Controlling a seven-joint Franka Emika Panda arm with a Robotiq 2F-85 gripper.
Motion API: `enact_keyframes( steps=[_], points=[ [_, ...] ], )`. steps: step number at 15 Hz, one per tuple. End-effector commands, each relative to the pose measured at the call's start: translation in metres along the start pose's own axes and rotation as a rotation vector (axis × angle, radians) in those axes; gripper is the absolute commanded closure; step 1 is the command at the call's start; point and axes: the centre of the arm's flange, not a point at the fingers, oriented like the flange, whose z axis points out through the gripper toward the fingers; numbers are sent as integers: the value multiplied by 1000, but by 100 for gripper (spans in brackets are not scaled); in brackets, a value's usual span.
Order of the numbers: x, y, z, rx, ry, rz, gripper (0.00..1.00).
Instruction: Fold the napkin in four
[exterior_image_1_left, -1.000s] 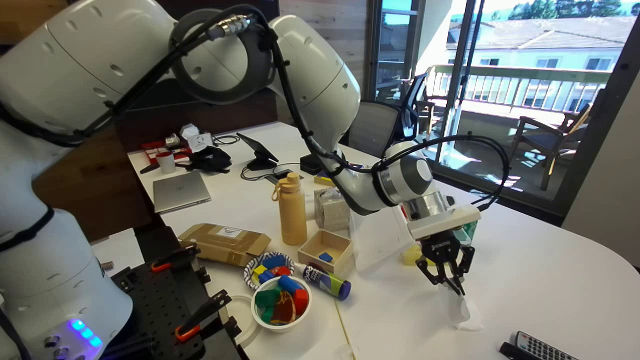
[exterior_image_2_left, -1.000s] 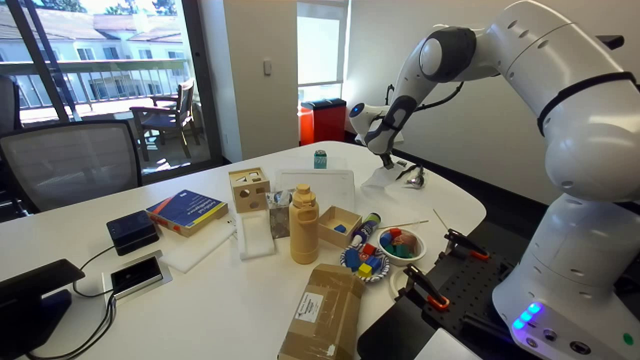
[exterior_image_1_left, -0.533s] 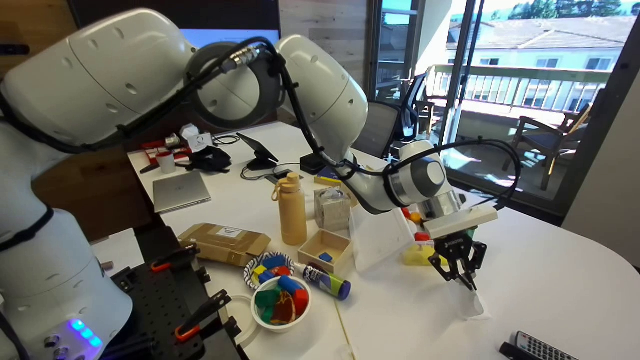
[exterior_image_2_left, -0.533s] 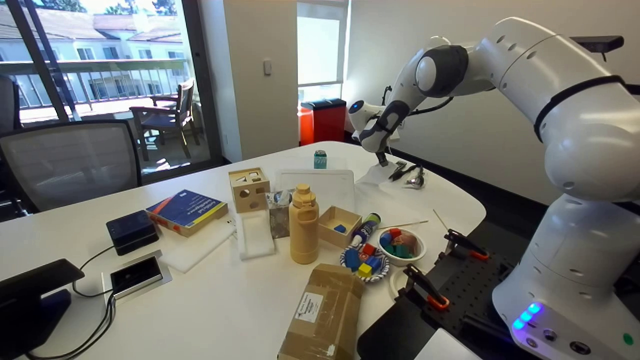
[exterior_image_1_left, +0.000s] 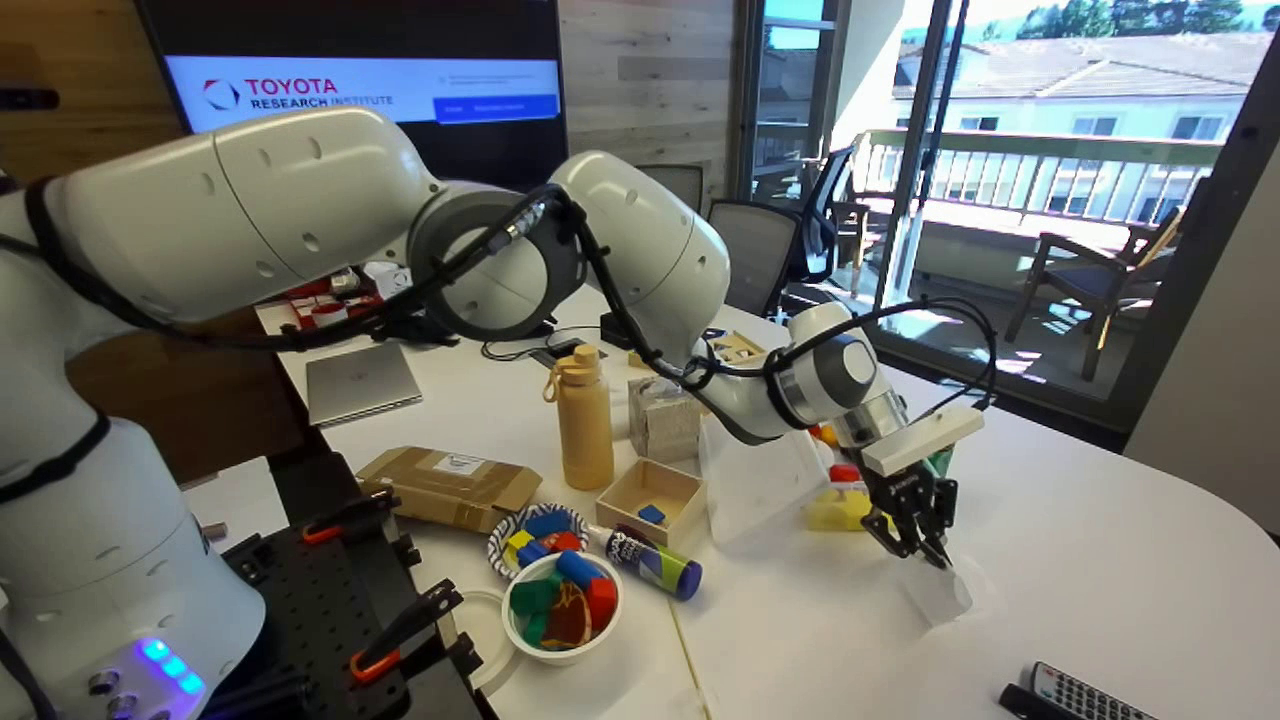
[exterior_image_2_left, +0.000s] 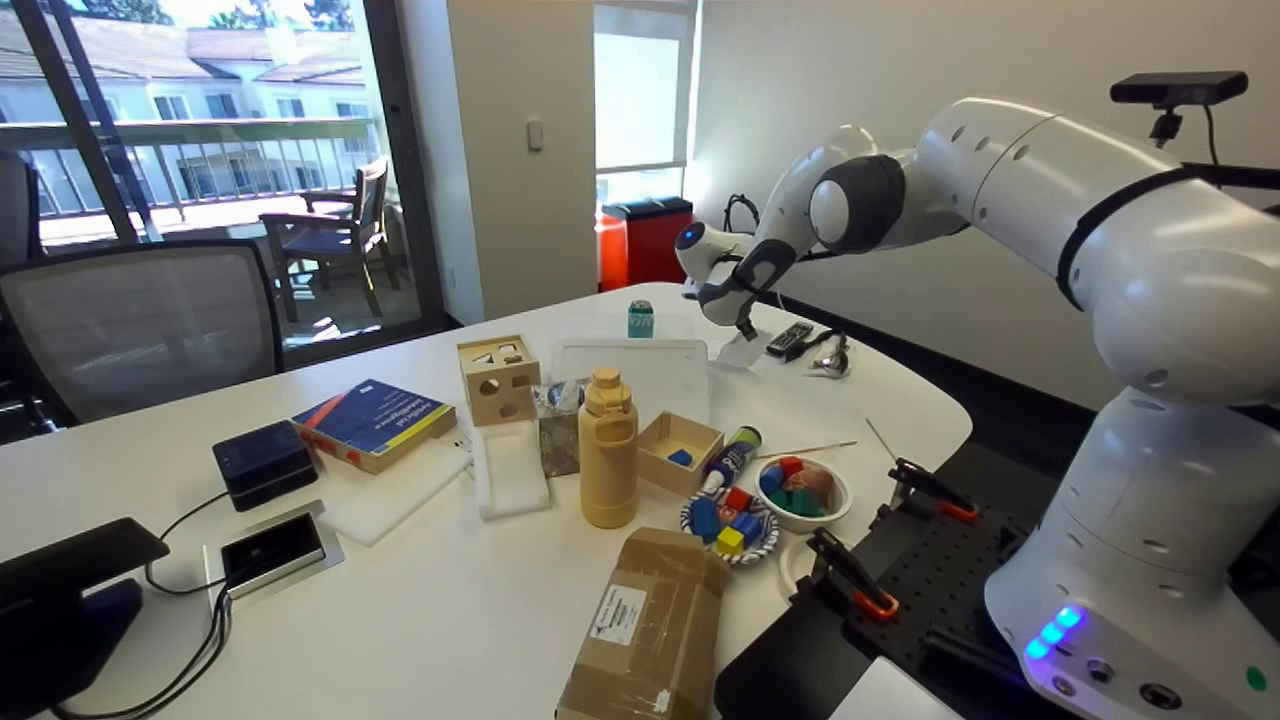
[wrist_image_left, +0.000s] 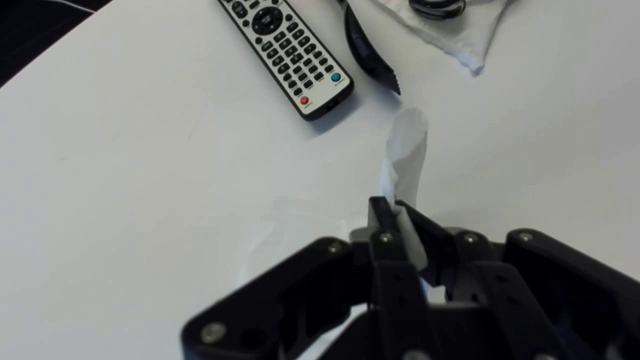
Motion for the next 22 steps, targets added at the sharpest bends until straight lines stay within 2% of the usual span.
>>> enact_keyframes(
  steps=[1,2,3,8,9,13,17,22],
  points=[
    [17,24,0,-104,-33,-110,98],
    [16,22,-5,-130,-42,-102,98],
    [14,6,-5,-69,-18,-79,94],
    [17,11,-12,-100,-35,-94,94],
    [17,11,-11,-100,-35,-94,98],
    [21,-9,4,-49,-29,-225,98],
    [19,-44,16,2,-15,-423,98],
    [-3,-101,30,-11,-79,-556,98]
  ],
)
